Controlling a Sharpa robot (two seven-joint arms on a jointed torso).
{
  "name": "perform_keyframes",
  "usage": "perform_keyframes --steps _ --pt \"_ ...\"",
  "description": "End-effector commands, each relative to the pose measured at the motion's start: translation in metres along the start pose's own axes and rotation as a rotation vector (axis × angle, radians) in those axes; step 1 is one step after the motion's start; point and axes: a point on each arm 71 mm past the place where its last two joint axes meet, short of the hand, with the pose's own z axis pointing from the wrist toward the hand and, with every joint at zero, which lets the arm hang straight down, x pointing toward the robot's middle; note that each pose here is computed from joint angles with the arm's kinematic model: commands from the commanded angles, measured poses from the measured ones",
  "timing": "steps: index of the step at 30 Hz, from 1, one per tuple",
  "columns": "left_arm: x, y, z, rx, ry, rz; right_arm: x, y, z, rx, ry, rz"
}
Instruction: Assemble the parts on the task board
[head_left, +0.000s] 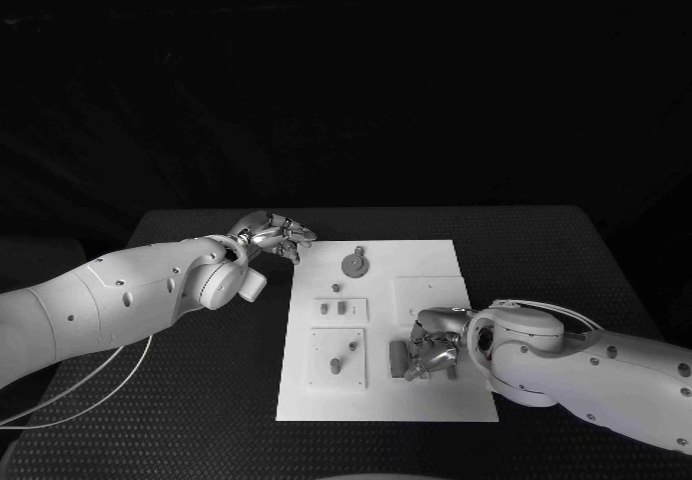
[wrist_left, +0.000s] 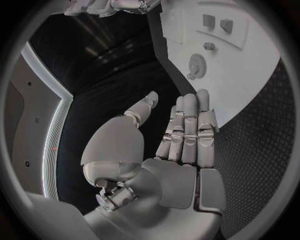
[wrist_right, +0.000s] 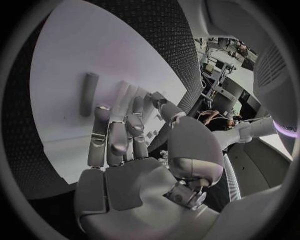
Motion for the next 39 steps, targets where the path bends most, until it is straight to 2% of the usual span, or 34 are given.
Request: perform_keyframes --steps 1,9,13,21,24,28,32,35,39 --pt "0.0018 -0.0014 0.0001 0.006 0.017 -0.009 -0.003 -0.001 0.000 0.015 -0.031 -0.018" --pt "0.0020 -0.0014 0.0001 0.006 0.019 -0.009 -0.003 -0.002 0.000 0.019 -0.021 -0.014" --pt "0.0017 -0.0013 0.0002 0.005 0.018 -0.009 -0.001 -0.004 -0.001 0.016 0.004 0.012" --pt "0.0013 -0.0010 0.0003 0.004 0.017 -0.008 0.001 -0.007 -0.009 0.008 0.026 0.070" --pt "0.0013 -0.0010 0.0003 0.004 0.017 -0.008 -0.005 -0.007 -0.012 -0.001 0.005 0.087" --pt "0.0021 -0.0013 0.0006 0.004 0.020 -0.009 -0.016 -0.009 -0.017 -0.040 -0.062 0.128" --pt "0.0020 -0.0013 0.0007 0.005 0.019 -0.009 -0.026 -0.020 -0.021 -0.017 -0.104 0.141" --pt "0.0020 -0.0013 0.0006 0.005 0.019 -0.009 -0.029 -0.031 -0.025 0.021 -0.101 0.139" --pt "0.0014 -0.0011 0.0004 0.005 0.017 -0.008 -0.036 -0.057 -0.033 0.116 -0.076 0.127"
